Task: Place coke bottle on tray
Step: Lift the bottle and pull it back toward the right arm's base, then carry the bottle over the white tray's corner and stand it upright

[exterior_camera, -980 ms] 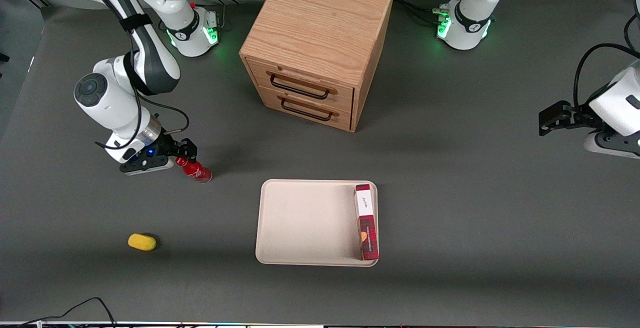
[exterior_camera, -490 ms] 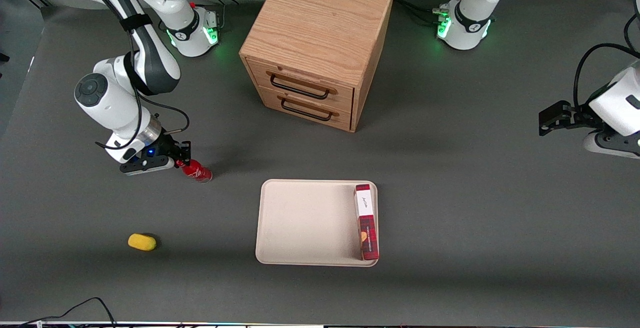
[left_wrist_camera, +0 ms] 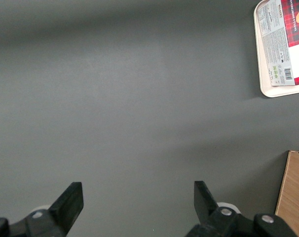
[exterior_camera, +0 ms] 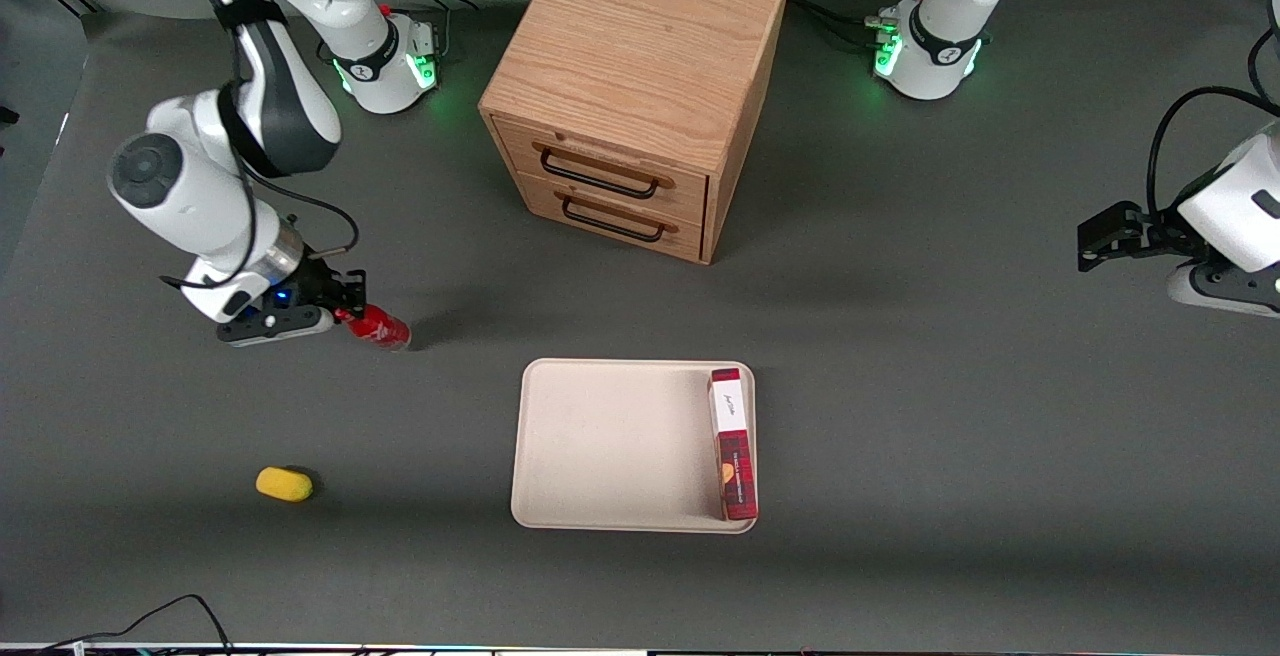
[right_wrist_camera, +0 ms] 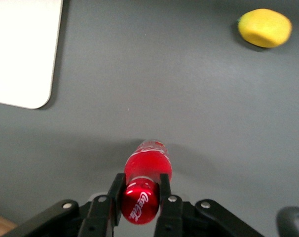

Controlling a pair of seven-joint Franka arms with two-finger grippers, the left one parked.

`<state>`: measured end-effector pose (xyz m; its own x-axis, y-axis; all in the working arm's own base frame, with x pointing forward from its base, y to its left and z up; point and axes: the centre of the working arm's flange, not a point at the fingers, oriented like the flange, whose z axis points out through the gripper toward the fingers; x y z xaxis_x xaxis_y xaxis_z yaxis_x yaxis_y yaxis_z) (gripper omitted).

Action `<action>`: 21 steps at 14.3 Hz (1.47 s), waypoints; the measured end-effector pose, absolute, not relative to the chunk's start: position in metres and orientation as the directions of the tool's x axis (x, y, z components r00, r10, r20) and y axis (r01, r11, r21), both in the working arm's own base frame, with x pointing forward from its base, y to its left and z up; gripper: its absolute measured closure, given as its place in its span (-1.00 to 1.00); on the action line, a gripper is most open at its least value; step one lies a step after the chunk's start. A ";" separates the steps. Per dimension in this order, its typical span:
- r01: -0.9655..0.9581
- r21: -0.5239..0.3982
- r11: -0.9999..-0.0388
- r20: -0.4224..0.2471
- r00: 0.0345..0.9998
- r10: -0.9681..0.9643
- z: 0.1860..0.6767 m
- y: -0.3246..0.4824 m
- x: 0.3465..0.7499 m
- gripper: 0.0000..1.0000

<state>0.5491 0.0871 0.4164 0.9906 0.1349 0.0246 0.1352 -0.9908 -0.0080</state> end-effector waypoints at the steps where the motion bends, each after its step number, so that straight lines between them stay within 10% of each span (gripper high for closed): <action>1: 0.133 0.001 -0.991 0.002 0.991 0.133 0.448 0.087 0.550 0.37; 9: 0.123 0.016 -0.992 -0.051 0.991 0.122 0.616 0.083 0.540 0.37; 21: 0.334 -0.117 -0.935 0.140 0.938 0.317 0.555 0.209 0.661 0.37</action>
